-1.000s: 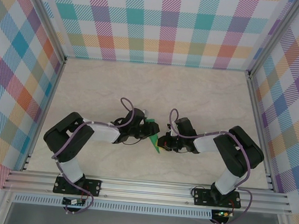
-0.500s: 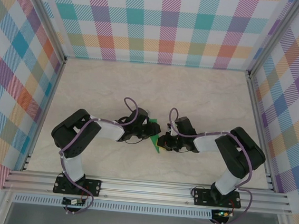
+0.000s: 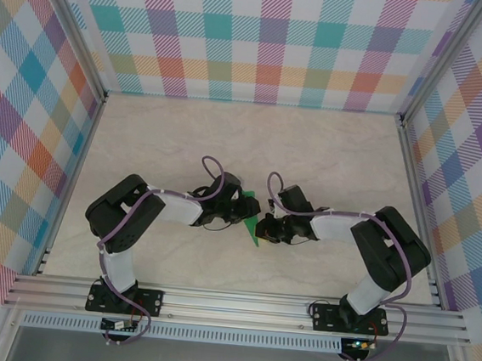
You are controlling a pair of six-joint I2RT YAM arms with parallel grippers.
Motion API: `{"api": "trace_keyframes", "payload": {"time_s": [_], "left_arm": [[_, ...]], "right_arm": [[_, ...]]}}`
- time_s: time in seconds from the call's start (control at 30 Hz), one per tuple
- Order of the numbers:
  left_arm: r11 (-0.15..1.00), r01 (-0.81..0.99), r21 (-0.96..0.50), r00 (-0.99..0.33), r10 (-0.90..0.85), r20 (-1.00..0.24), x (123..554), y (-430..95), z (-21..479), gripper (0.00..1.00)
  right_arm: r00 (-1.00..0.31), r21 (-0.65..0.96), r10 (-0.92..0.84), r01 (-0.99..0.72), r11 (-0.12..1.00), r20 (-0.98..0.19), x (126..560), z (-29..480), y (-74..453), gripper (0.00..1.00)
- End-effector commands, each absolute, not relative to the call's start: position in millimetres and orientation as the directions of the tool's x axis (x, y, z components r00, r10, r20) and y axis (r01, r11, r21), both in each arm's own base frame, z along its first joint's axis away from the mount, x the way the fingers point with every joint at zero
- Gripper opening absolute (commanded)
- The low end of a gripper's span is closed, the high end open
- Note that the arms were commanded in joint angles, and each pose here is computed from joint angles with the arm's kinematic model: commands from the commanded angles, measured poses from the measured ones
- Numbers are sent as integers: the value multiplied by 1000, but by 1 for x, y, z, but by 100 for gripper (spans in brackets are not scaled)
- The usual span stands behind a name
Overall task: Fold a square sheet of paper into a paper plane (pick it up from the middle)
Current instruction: Fold the wing for the fifth time at the center of the table.
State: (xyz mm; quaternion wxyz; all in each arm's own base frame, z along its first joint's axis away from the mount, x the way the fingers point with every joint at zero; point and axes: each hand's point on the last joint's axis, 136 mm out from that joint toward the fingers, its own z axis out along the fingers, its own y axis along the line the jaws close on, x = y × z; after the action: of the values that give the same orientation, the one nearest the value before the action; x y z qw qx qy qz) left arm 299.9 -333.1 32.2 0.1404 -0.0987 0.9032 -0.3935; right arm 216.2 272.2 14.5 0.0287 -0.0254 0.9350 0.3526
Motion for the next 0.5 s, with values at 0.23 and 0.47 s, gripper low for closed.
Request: {"api": "trace_keyframes", "payload": {"time_s": [0.23, 0.47], "left_arm": [[783, -171, -598, -957, -278, -90, 279, -311, -19, 35], [788, -178, -590, -959, -272, -74, 278, -312, -23, 35]], "right_arm": [[-997, 501, -36, -69, 863, -75, 198, 19, 239, 15], [-987, 668, -37, -135, 732, -159, 203, 66, 266, 12]]}}
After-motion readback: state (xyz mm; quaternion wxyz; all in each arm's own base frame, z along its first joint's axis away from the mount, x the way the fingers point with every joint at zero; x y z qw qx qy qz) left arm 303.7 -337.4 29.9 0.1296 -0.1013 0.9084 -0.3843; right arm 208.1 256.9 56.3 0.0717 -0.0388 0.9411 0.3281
